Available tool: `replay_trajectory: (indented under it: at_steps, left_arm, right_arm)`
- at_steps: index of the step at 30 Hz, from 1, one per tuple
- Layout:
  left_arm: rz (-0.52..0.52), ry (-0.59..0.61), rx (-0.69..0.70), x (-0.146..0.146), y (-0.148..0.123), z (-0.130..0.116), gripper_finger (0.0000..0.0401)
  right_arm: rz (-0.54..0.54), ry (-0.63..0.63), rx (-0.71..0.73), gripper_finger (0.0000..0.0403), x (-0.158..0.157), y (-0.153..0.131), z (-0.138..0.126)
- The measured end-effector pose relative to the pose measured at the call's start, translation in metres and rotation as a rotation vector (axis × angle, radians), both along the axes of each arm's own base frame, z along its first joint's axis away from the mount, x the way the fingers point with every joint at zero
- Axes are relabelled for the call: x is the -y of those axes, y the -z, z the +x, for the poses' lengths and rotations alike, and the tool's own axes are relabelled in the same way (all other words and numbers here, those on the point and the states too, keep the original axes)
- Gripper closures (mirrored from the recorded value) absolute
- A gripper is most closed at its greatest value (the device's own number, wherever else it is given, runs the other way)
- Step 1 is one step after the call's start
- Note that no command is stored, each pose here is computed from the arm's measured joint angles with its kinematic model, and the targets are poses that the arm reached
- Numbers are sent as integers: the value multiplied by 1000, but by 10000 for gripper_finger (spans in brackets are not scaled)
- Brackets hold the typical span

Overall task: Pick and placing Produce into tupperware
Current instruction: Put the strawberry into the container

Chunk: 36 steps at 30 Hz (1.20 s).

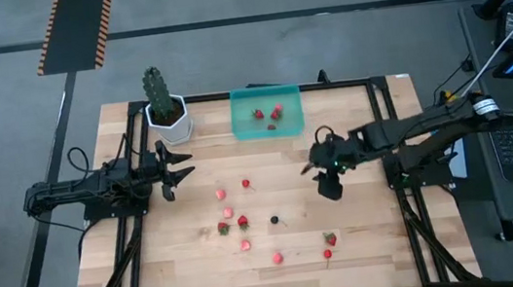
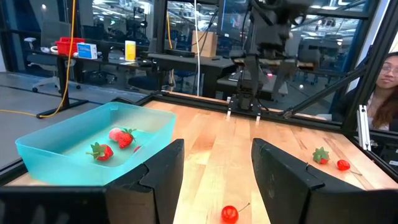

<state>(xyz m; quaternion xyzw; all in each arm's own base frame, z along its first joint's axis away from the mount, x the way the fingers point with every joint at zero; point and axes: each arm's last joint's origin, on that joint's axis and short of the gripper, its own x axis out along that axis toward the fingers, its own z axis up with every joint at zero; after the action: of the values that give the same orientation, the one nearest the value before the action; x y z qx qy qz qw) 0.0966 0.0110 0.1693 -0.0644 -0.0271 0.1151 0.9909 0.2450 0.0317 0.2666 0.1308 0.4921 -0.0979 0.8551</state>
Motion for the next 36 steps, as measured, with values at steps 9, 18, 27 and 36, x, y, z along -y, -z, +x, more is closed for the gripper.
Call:
replay_trajectory:
  at_steps: [9, 18, 27, 36]
  left_arm:
    - [0, 0, 0, 0, 0, 0, 220]
    - [0, 0, 0, 0, 0, 0, 220]
    - [0, 1, 1, 0, 0, 0, 220]
    - [0, 0, 0, 0, 0, 0, 220]
  right_arm:
    - [39, -69, 42, 210, -32, 31, -6]
    - [82, -133, 116, 210, -55, 43, -10]
    - [116, -183, 124, 210, -74, 47, -18]
    - [136, -140, 122, 210, -89, 47, -26]
